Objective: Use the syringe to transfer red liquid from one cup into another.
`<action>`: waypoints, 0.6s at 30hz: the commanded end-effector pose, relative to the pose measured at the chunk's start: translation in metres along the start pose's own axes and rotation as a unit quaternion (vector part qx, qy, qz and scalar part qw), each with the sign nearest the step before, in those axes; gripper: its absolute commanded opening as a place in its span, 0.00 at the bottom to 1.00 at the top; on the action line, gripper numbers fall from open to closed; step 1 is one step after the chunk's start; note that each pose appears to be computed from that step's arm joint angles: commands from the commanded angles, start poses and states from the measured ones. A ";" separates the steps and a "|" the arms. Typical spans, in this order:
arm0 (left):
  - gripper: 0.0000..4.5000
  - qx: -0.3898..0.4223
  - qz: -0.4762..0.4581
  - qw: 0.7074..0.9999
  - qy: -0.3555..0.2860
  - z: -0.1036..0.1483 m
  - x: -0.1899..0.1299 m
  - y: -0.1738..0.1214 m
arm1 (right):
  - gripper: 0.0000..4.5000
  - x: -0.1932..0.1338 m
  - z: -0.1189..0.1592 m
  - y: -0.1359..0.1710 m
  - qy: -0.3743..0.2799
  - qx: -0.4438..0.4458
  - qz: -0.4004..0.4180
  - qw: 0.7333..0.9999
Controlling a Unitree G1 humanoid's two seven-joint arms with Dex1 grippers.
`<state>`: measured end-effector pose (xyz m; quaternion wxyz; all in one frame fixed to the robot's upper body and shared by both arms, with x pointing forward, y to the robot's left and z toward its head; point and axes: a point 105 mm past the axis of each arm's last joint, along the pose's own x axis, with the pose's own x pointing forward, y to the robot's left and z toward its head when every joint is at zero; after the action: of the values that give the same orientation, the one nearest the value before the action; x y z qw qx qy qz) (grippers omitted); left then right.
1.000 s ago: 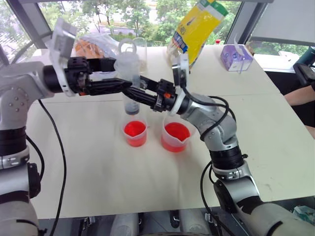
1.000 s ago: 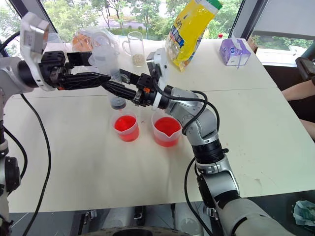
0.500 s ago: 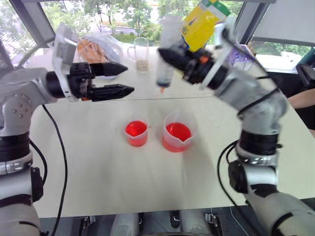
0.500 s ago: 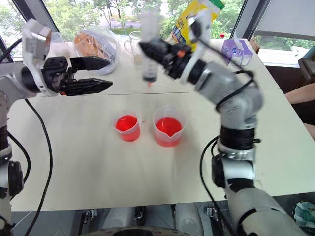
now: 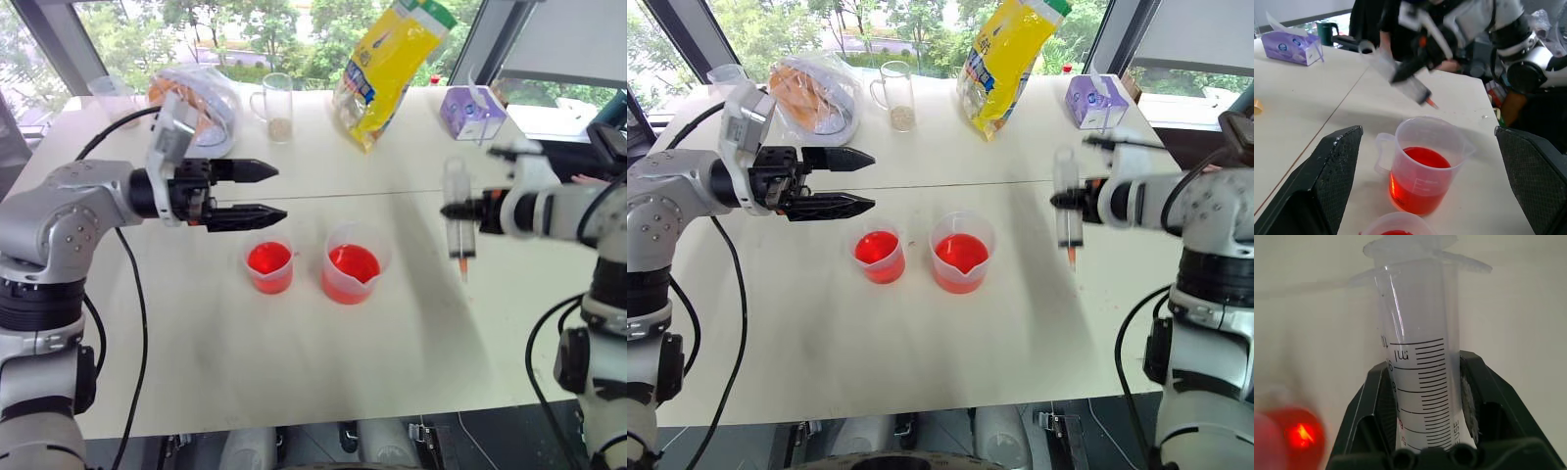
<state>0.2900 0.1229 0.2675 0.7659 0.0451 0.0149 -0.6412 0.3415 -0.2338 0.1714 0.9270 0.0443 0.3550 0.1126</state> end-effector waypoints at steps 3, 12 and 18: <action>0.99 0.024 -0.008 1.000 -0.005 0.009 0.002 -0.008 | 0.31 0.004 -0.013 -0.011 0.021 0.019 -0.008 1.000; 1.00 0.010 -0.019 1.000 0.014 -0.002 0.005 -0.018 | 0.73 0.012 -0.026 -0.012 0.040 0.019 -0.003 0.999; 1.00 0.010 -0.016 0.999 0.029 -0.006 0.002 -0.019 | 0.99 -0.015 -0.008 0.000 -0.004 -0.055 0.022 0.998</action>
<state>0.2766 0.1176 0.2531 0.7573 0.0529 0.0428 -0.6495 0.3274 -0.2406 0.1511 0.9131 0.0291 0.3859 0.1283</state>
